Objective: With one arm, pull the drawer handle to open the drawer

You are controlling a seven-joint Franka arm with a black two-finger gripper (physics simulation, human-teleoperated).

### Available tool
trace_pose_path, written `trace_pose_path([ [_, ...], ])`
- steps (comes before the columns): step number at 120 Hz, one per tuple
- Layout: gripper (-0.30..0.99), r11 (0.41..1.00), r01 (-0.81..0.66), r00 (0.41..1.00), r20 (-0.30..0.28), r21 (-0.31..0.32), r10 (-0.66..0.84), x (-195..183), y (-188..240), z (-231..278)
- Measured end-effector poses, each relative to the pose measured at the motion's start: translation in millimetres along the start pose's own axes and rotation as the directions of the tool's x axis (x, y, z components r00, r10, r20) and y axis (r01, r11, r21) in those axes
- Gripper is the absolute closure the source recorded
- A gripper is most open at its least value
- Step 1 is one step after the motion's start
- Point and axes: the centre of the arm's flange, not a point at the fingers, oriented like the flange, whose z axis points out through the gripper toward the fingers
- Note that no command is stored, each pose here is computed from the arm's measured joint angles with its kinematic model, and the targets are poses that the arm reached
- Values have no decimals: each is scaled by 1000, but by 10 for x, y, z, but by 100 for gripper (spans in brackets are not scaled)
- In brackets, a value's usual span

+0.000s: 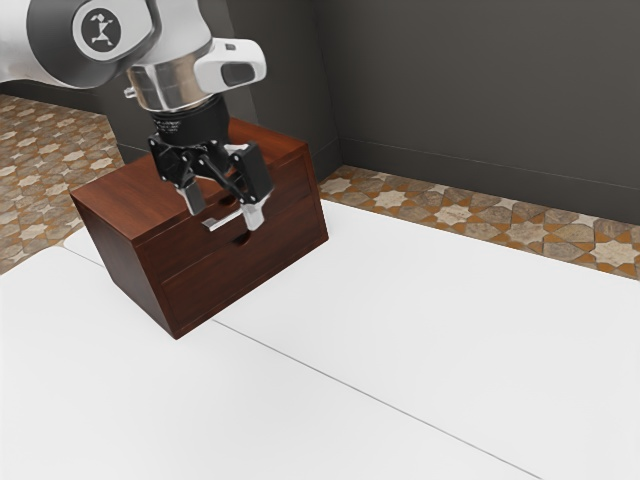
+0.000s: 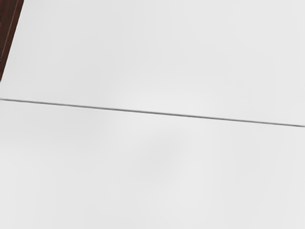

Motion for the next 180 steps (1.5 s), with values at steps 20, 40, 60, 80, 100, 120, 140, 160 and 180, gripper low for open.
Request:
trace_pose_path([
  [20,0,1000,8,1000,0,-1,-8,-1,-22,-2],
  [40,0,1000,20,994,-111,0,-20,-156,-83,-586],
  [60,0,1000,24,981,-193,-20,-28,-141,-100,-849],
  [80,0,1000,-2,977,-211,24,7,182,86,-599],
  [100,0,995,-100,969,-224,29,104,333,656,-419],
  [120,0,997,-62,979,-193,47,70,550,458,-126],
  [140,0,996,-57,981,-182,74,70,620,429,-22],
  [160,0,995,-42,987,-151,87,55,720,334,179],
  [180,0,980,-43,982,-175,195,78,919,203,448],
])
